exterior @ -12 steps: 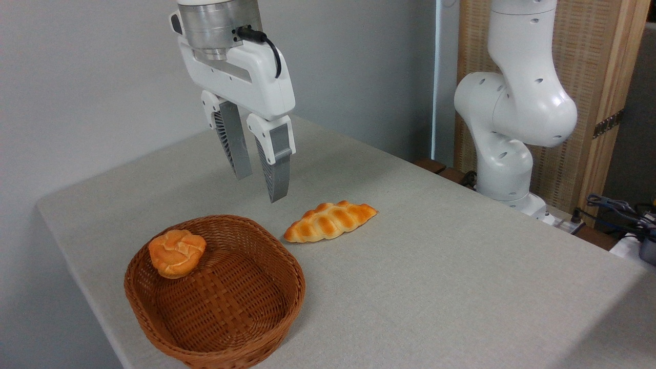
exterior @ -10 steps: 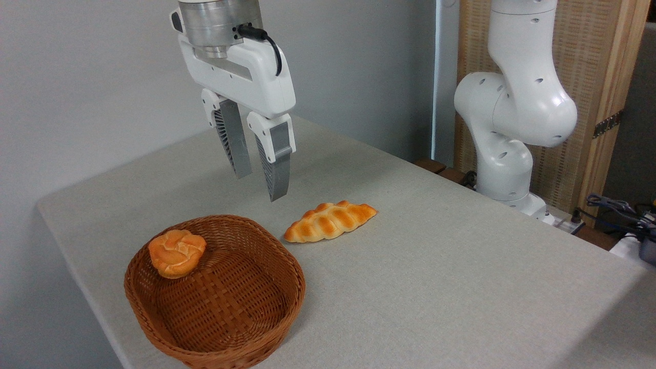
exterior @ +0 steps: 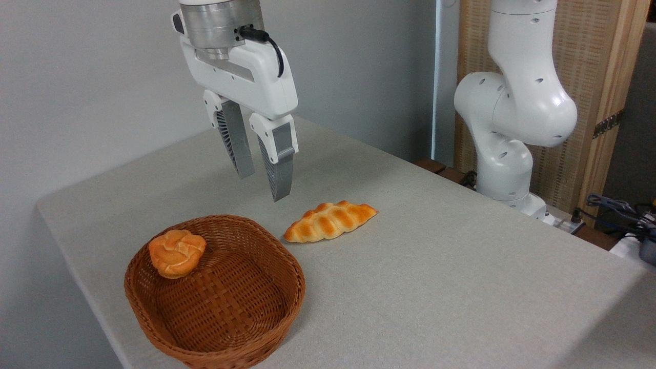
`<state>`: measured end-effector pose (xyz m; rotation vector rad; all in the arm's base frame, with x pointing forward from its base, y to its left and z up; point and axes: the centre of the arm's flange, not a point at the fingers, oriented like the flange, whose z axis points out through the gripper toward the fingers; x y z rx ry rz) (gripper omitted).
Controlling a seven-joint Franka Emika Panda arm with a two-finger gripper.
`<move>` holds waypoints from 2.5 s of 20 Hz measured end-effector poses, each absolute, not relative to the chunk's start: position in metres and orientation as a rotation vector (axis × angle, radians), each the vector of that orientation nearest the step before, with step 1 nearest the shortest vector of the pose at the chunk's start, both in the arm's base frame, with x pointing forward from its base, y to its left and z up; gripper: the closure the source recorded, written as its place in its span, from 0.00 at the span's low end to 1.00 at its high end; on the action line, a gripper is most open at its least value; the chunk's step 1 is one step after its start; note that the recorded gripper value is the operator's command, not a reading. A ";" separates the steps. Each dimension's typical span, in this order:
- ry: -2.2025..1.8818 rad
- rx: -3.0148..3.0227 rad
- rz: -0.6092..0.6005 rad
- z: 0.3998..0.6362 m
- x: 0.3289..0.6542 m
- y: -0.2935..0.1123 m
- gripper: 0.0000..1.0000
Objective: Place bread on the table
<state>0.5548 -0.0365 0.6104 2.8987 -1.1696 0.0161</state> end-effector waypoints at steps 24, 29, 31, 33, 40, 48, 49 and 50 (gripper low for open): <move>-0.879 2.623 0.446 0.513 0.597 -0.110 0.00; -0.829 2.581 0.375 0.455 0.613 -0.134 0.00; -0.797 2.579 0.376 0.439 0.619 -0.135 0.00; -0.777 2.587 0.380 0.427 0.624 -0.133 0.00; -0.754 2.598 0.391 0.418 0.630 -0.126 0.00; -0.719 2.600 0.406 0.418 0.632 -0.117 0.68; -0.712 2.600 0.408 0.418 0.633 -0.115 0.68; -0.703 2.601 0.410 0.418 0.633 -0.112 0.68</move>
